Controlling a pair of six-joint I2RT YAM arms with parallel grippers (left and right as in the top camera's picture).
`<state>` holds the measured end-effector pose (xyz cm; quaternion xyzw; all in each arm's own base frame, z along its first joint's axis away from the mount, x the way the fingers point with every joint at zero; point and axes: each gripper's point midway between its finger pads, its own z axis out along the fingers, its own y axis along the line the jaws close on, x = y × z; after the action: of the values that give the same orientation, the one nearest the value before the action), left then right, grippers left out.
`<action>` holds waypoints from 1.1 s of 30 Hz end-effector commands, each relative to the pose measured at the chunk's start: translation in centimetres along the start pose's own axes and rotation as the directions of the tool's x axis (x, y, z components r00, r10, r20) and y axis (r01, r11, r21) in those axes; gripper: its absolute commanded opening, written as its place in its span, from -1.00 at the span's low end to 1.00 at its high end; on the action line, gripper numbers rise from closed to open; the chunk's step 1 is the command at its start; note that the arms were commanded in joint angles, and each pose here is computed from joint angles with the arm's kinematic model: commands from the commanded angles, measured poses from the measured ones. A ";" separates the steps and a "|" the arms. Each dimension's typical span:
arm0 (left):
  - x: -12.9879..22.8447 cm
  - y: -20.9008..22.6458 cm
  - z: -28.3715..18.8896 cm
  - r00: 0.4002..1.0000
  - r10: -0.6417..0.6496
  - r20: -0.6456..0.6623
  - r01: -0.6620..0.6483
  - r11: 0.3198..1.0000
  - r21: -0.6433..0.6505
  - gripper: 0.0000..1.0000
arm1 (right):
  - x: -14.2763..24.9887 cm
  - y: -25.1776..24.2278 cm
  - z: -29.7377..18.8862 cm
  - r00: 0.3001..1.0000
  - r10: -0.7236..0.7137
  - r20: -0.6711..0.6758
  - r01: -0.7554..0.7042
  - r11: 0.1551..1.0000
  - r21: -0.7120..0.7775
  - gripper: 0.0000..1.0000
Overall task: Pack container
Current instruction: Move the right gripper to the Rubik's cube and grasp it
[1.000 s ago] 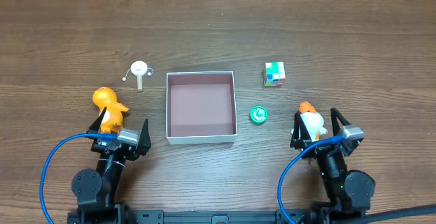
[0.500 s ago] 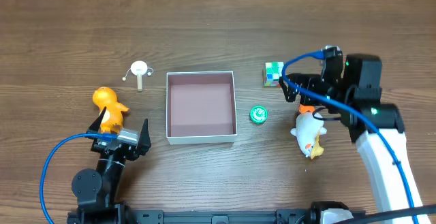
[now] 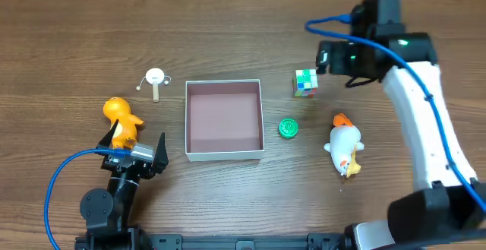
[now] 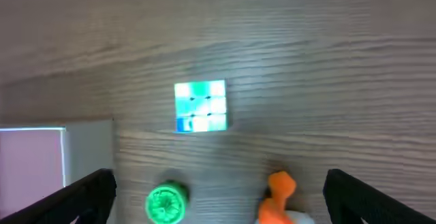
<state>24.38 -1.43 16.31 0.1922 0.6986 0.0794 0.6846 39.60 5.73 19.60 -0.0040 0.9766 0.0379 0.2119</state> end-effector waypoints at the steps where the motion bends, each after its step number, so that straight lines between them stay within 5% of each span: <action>1: 0.1 0.1 0.0 1.000 0.004 0.001 -0.004 1.000 -0.006 1.00 | -0.5 0.0 2.2 0.990 -0.136 -0.026 0.139 0.969 0.204 1.00; 7: 0.1 0.1 0.0 1.000 0.004 0.001 -0.004 1.000 -0.006 1.00 | -2.1 2.5 4.5 0.982 -0.185 0.019 0.183 0.980 0.083 1.00; 19: 0.1 0.1 0.0 1.000 0.004 0.001 -0.004 1.000 -0.006 1.00 | 2.6 2.1 13.6 0.972 -0.028 -0.232 0.044 0.997 0.065 1.00; 23: 0.1 0.1 0.0 1.000 0.004 0.001 -0.004 1.000 -0.006 1.00 | 3.4 2.1 14.9 0.959 0.074 -0.273 -0.068 0.997 0.033 1.00; 33: 0.1 0.1 0.0 1.000 0.004 0.001 -0.004 1.000 -0.006 1.00 | 3.0 1.7 15.1 0.965 0.035 -0.258 -0.029 0.999 0.030 0.87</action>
<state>24.38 -1.43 16.31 0.1923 0.6986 0.0795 0.6846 42.31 8.42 4.30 0.0156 0.9971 0.0232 0.0702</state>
